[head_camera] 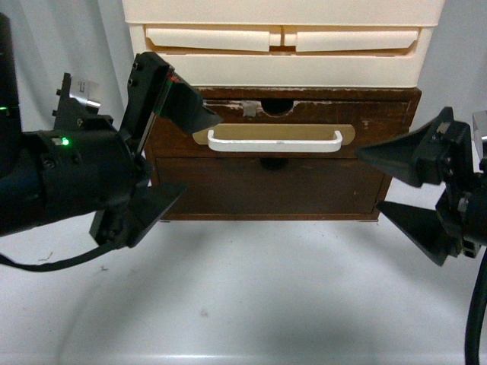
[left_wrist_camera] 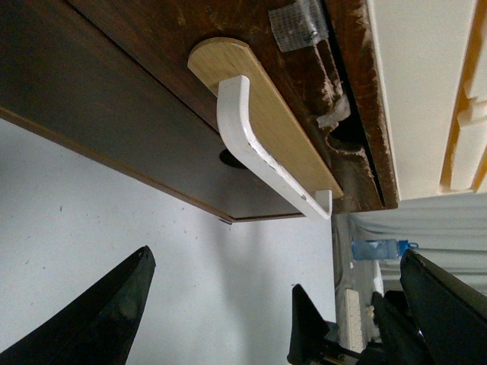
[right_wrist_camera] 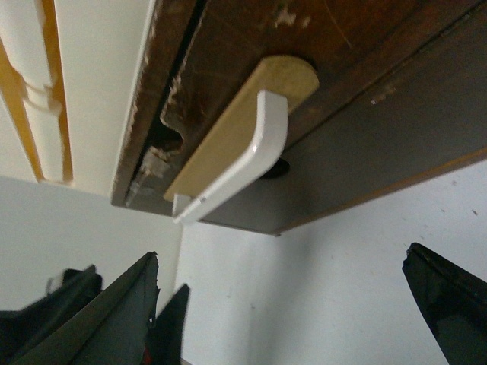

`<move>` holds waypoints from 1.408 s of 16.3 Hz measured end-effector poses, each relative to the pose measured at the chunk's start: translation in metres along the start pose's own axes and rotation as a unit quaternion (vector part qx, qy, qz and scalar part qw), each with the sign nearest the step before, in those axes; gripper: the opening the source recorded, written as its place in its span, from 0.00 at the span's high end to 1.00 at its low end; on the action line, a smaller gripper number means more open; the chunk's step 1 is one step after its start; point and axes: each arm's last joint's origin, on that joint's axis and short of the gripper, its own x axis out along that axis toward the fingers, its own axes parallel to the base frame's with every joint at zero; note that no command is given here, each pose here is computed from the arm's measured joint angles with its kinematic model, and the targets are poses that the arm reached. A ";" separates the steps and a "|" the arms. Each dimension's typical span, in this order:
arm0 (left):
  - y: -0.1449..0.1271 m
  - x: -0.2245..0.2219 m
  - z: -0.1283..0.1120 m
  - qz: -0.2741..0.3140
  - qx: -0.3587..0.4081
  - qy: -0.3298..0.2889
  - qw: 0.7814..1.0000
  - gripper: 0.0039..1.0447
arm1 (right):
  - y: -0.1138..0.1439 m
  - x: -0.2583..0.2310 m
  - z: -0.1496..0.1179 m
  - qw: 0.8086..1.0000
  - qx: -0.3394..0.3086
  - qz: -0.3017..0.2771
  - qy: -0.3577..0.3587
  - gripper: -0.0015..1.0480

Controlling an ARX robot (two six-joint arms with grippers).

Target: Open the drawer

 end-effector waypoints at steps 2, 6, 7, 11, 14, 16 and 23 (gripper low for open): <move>0.004 0.016 0.002 -0.005 -0.023 0.005 1.000 0.06 | 0.004 0.022 0.008 0.998 0.046 0.029 -0.017 0.06; 0.001 0.040 0.013 -0.027 -0.039 0.010 0.999 0.06 | 0.010 0.057 0.005 0.996 0.080 0.041 -0.004 0.06; 0.001 0.045 0.015 -0.029 -0.041 0.010 0.999 0.06 | 0.010 0.063 0.006 0.996 0.083 0.040 -0.004 0.06; 0.005 0.060 0.022 -0.028 -0.047 0.013 0.998 0.06 | 0.007 0.082 0.013 0.995 0.091 0.027 -0.017 0.06; 0.012 0.070 0.022 -0.020 -0.057 0.020 0.998 0.08 | 0.007 0.093 0.015 0.995 0.093 0.018 -0.024 0.08; 0.017 0.076 0.021 -0.015 -0.065 0.026 0.997 0.26 | 0.004 0.097 0.012 0.995 0.095 0.008 -0.025 0.26; 0.017 0.082 0.025 -0.020 -0.101 0.031 0.994 0.83 | 0.008 0.102 0.011 0.991 0.129 0.014 -0.014 0.81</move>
